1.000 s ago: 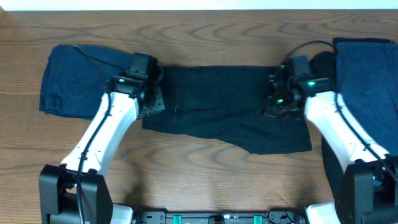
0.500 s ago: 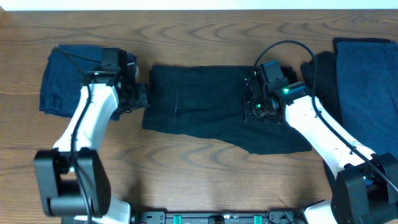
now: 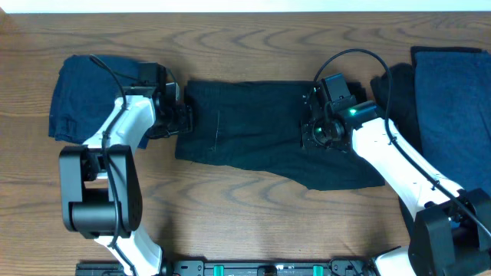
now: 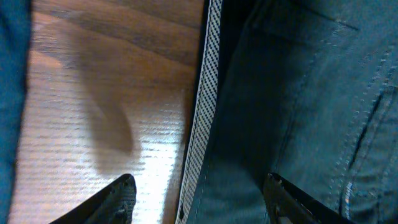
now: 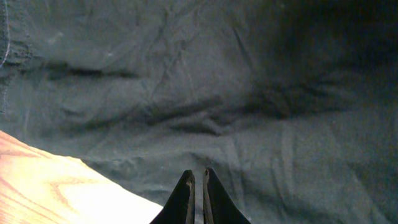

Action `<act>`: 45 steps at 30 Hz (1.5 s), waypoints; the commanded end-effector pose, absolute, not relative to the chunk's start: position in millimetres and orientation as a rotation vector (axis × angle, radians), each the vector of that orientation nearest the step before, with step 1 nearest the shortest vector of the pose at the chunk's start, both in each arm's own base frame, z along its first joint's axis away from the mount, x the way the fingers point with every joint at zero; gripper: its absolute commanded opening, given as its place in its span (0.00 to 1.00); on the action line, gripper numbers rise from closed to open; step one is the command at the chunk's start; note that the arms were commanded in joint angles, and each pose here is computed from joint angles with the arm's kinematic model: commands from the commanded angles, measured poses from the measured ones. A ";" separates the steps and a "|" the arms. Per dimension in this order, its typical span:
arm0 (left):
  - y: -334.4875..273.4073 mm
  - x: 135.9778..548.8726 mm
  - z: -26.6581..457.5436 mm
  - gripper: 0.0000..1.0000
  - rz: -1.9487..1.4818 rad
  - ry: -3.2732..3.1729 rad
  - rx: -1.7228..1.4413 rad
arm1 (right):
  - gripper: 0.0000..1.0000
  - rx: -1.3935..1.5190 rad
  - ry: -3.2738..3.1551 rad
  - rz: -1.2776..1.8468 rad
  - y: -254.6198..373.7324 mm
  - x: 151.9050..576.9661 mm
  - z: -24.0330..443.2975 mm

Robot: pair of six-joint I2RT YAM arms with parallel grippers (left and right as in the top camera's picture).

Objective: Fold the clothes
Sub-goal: 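Hold both side edges of the pants with both grippers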

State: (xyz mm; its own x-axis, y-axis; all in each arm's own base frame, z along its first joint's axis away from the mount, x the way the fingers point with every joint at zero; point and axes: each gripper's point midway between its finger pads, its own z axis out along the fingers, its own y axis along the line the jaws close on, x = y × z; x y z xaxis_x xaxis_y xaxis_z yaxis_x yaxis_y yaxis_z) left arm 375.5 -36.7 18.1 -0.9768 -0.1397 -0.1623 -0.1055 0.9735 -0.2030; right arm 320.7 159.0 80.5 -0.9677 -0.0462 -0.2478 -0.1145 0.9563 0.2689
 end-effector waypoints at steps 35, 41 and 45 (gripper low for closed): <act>-55.6 374.7 -16.9 0.39 -0.306 2.996 -0.121 | 0.10 -0.153 2.894 0.372 157.7 318.3 57.4; -55.9 372.2 -17.1 0.26 -0.305 3.006 -0.121 | 0.10 -0.153 2.894 0.372 157.7 318.2 57.3; -55.8 370.9 -17.3 0.25 -0.305 3.011 -0.122 | 0.10 -0.153 2.894 0.372 157.7 318.3 57.4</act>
State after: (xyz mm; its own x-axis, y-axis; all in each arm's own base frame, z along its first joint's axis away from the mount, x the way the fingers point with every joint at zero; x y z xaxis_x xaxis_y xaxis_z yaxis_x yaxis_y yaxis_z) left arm 383.5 -56.9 0.3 -0.9814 -0.0882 -0.1705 -0.0501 0.9750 -0.2164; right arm 320.6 157.1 61.6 -0.9707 -0.0544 -0.2341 -0.1149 0.9606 0.2530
